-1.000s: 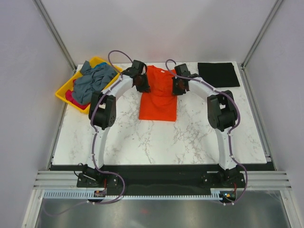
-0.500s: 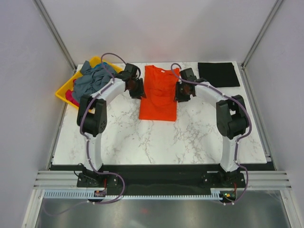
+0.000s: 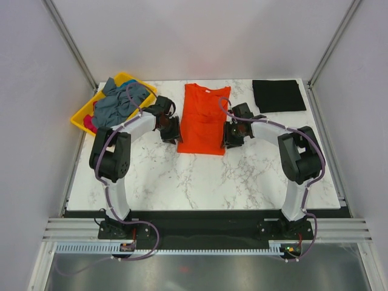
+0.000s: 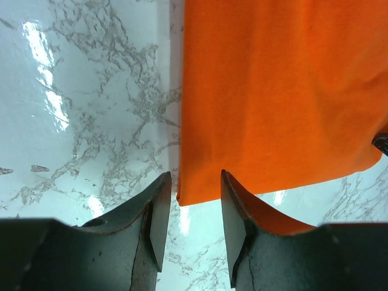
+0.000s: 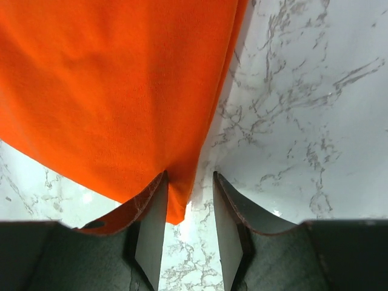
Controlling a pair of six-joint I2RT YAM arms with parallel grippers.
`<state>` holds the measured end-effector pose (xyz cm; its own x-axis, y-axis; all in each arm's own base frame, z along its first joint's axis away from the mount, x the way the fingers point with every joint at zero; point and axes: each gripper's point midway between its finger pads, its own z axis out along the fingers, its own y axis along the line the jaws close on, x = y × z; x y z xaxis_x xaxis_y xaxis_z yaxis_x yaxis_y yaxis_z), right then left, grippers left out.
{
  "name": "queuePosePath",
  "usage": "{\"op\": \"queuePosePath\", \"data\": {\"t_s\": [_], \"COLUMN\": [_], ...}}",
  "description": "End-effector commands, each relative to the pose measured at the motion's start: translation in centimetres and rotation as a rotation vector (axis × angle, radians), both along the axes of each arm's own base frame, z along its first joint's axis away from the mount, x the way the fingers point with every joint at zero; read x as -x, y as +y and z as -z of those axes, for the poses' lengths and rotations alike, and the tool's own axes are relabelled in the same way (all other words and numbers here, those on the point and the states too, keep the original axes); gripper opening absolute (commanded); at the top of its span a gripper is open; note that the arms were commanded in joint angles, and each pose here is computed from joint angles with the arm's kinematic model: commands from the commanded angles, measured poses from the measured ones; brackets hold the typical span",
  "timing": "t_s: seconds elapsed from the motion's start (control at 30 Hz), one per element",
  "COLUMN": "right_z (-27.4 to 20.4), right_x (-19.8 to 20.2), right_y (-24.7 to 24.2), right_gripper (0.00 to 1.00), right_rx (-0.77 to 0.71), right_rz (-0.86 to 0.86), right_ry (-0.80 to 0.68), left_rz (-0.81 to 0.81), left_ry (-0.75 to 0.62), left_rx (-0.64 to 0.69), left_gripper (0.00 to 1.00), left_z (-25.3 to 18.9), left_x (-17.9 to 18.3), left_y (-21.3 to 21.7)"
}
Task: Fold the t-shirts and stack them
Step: Fold the tshirt
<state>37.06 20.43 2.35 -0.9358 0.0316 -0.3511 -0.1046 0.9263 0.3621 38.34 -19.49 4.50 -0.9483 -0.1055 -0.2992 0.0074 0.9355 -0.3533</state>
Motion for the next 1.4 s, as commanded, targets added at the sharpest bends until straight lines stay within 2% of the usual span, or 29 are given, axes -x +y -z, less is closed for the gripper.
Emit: {"op": "queuePosePath", "data": {"t_s": [0.0, 0.1, 0.17, 0.2, 0.23, 0.27, 0.3, 0.33, 0.4, 0.6, 0.67, 0.7, 0.8, 0.87, 1.0, 1.07, 1.2, 1.23, 1.27, 1.37], "right_z": [-1.1, -0.5, 0.0, 0.2, 0.5, 0.4, 0.7, 0.6, 0.3, 1.0, 1.5, 1.6, 1.7, 1.4, 0.5, 0.2, 0.3, 0.3, 0.4, 0.6], "right_x": [-0.2, 0.8, 1.3, 1.5, 2.0, 2.1, 2.5, 2.6, 2.8, 6.0, 7.5, 7.9, 8.9, 9.6, 10.1, 10.4, 10.8, 11.0, 11.0, 11.3], "right_y": [1.1, 1.7, 1.7, 1.7, 1.6, 1.5, 1.2, 1.1, 0.5, -1.0, -1.8, -2.1, -3.7, -4.2, -4.7, -5.0, -5.5, -5.5, -5.5, -5.6], "right_gripper": [0.44, 0.43, 0.38, 0.34, 0.23, 0.16, 0.10, 0.00, 0.00, 0.00, 0.00, 0.00, 0.00, 0.00, 0.00, 0.00, 0.00, 0.00, 0.00, 0.00], "right_rx": [-0.074, -0.122, -0.136, -0.138, -0.138, -0.139, -0.129, -0.124, -0.105, -0.081, -0.060, -0.051, 0.001, 0.017, 0.024, 0.028, 0.039, 0.037, 0.037, 0.039], "right_rz": [-0.035, -0.049, -0.047, -0.046, -0.046, -0.049, -0.051, -0.052, -0.048, -0.056, -0.048, -0.044, -0.002, 0.006, 0.012, 0.014, 0.022, 0.019, 0.017, 0.024], "right_ry": [-0.056, -0.038, -0.031, -0.030, -0.020, -0.026, -0.019, -0.027, -0.047, -0.031, -0.012, -0.009, -0.011, -0.011, -0.020, -0.018, -0.008, -0.007, -0.007, 0.003], "left_rz": [0.013, 0.036, 0.040, 0.041, 0.040, 0.040, 0.036, 0.029, 0.004, -0.007, -0.005, -0.007, -0.011, -0.007, 0.017, 0.041, 0.082, 0.082, 0.093, 0.108], "left_ry": [-0.020, 0.002, 0.019, 0.025, 0.023, 0.024, 0.020, 0.017, 0.032, 0.061, 0.045, 0.060, 0.029, -0.008, -0.135, -0.163, -0.257, -0.224, -0.258, -0.242], "left_rx": [0.027, 0.056, 0.064, 0.067, 0.069, 0.068, 0.068, 0.067, 0.070, 0.167, 0.185, 0.182, 0.196, 0.196, 0.243, 0.250, 0.267, 0.255, 0.270, 0.293], "left_gripper": [0.46, 0.44, 0.41, 0.36, 0.33, 0.30, 0.22, 0.17, 0.02, 0.02, 0.15, 0.26, 0.34, 0.34, 0.31, 0.30, 0.28, 0.27, 0.27, 0.23], "left_z": [0.3, 1.3, 1.7, 1.9, 1.8, 1.9, 1.5, 1.3, 1.3, 0.4, -0.3, 0.1, -1.0, -1.9, -5.8, -6.2, -8.0, -6.0, -7.1, -5.3], "left_x": [-0.4, 0.1, 0.4, 0.6, 0.6, 0.7, 0.9, 1.0, 1.8, 4.9, 5.5, 6.5, 7.2, 6.8, 3.5, 2.1, -3.0, -3.8, -5.2, -7.3], "left_y": [-0.5, -1.1, -1.2, -1.2, -1.2, -1.2, -1.1, -1.0, -0.7, -1.9, -2.1, -1.9, -1.8, -1.7, -3.0, -3.7, -5.5, -5.8, -6.5, -7.8]}}
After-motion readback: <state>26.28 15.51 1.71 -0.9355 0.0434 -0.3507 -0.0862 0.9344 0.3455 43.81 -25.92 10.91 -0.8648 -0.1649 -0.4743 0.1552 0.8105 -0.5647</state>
